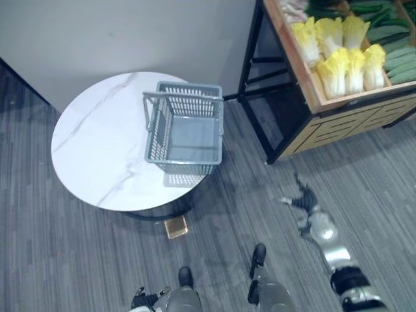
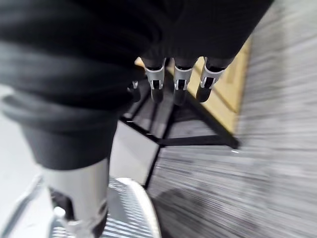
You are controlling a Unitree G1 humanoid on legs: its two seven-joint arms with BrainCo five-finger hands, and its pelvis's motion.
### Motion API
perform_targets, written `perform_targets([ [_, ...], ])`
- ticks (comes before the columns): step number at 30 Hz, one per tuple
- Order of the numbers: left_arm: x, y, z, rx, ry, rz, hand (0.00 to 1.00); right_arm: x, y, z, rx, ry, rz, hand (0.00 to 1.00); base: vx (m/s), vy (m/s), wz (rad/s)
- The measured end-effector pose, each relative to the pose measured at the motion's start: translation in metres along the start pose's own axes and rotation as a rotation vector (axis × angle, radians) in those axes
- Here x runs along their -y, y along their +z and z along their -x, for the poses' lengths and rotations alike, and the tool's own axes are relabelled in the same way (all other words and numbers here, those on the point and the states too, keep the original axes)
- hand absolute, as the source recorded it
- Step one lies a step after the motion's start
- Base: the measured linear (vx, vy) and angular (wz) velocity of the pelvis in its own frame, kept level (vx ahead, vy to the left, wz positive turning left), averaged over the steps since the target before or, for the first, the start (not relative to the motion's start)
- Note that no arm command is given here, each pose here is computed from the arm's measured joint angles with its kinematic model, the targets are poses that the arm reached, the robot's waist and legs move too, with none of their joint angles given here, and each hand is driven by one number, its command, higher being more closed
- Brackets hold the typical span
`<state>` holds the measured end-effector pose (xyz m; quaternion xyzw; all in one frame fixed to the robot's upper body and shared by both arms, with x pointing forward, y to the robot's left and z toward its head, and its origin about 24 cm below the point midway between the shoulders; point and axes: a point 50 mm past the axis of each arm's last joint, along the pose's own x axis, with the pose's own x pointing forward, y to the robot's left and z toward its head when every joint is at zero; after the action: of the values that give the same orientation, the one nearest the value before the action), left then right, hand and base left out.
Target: Pick vegetable in the basket
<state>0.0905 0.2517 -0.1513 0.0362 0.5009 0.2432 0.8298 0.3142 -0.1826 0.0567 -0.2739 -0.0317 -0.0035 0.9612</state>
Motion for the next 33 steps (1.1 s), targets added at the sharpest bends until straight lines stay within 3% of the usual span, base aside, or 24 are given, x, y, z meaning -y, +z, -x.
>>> perform_targets([
  [8, 0.006, 0.011, 0.000, 0.048, 0.010, 0.057, 0.00, 0.045, 0.150, -0.066, 0.473, -0.100, 0.235, 0.00, 0.03, 0.009, 0.10],
  [14, 0.012, 0.028, -0.002, 0.086, 0.007, 0.112, 0.00, 0.077, 0.223, -0.099, 0.529, -0.184, 0.323, 0.00, 0.03, 0.018, 0.18],
  [22, 0.017, 0.051, -0.003, 0.153, 0.004, 0.188, 0.00, 0.096, 0.255, -0.112, 0.483, -0.266, 0.316, 0.00, 0.03, 0.033, 0.22],
  [33, 0.028, 0.073, -0.003, 0.226, -0.030, 0.132, 0.00, 0.129, 0.261, -0.117, 0.380, -0.363, 0.286, 0.00, 0.06, 0.022, 0.09],
])
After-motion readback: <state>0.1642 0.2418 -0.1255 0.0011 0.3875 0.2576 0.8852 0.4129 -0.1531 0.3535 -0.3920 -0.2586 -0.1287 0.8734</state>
